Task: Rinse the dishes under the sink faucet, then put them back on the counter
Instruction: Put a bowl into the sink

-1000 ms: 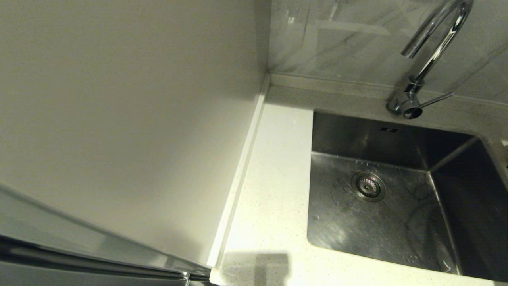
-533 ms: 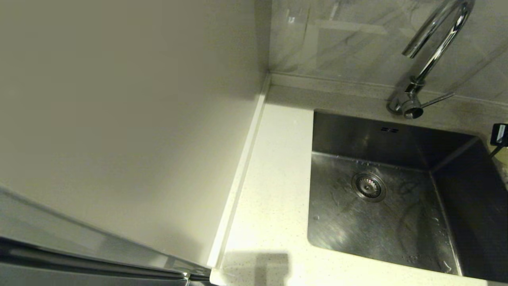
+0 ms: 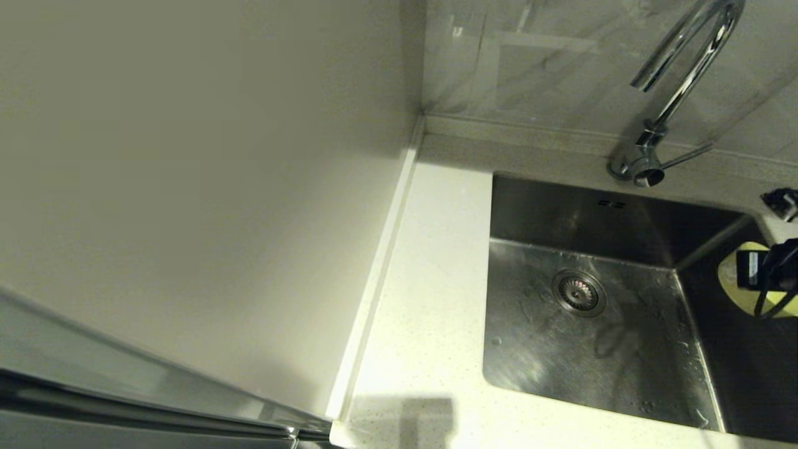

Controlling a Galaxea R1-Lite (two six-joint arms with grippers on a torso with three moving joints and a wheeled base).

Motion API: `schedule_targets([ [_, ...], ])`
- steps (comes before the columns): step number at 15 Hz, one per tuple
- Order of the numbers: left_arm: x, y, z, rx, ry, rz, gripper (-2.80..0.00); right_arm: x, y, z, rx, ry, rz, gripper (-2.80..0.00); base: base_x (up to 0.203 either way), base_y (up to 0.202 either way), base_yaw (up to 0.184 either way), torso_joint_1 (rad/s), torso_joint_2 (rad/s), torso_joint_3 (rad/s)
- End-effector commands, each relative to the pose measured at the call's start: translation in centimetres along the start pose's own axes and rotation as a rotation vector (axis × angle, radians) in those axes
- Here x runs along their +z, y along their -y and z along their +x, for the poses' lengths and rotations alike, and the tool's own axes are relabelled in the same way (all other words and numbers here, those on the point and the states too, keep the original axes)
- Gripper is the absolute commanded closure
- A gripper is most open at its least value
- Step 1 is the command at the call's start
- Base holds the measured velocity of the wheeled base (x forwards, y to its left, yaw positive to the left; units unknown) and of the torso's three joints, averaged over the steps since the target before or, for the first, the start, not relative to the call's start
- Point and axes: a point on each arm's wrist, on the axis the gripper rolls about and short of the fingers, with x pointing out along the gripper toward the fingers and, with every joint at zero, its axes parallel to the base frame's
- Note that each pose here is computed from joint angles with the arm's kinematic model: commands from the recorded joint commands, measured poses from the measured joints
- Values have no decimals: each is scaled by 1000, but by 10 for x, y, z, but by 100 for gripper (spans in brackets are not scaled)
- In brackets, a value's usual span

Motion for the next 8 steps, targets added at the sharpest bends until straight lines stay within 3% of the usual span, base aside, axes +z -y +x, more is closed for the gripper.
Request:
schedule_targets([
  [1, 0, 0, 0, 1, 4, -1, 0, -20, -21, -10, 55, -37, -88, 0, 0, 0, 0, 0, 0, 0],
  [4, 0, 0, 0, 0, 4, -1, 0, -28, -39, 0, 102, -82, -160, 0, 0, 0, 0, 0, 0, 0],
  [8, 0, 0, 0, 1, 4, -1, 0, -33, -46, 43, 21, -104, -192, 0, 0, 0, 0, 0, 0, 0],
])
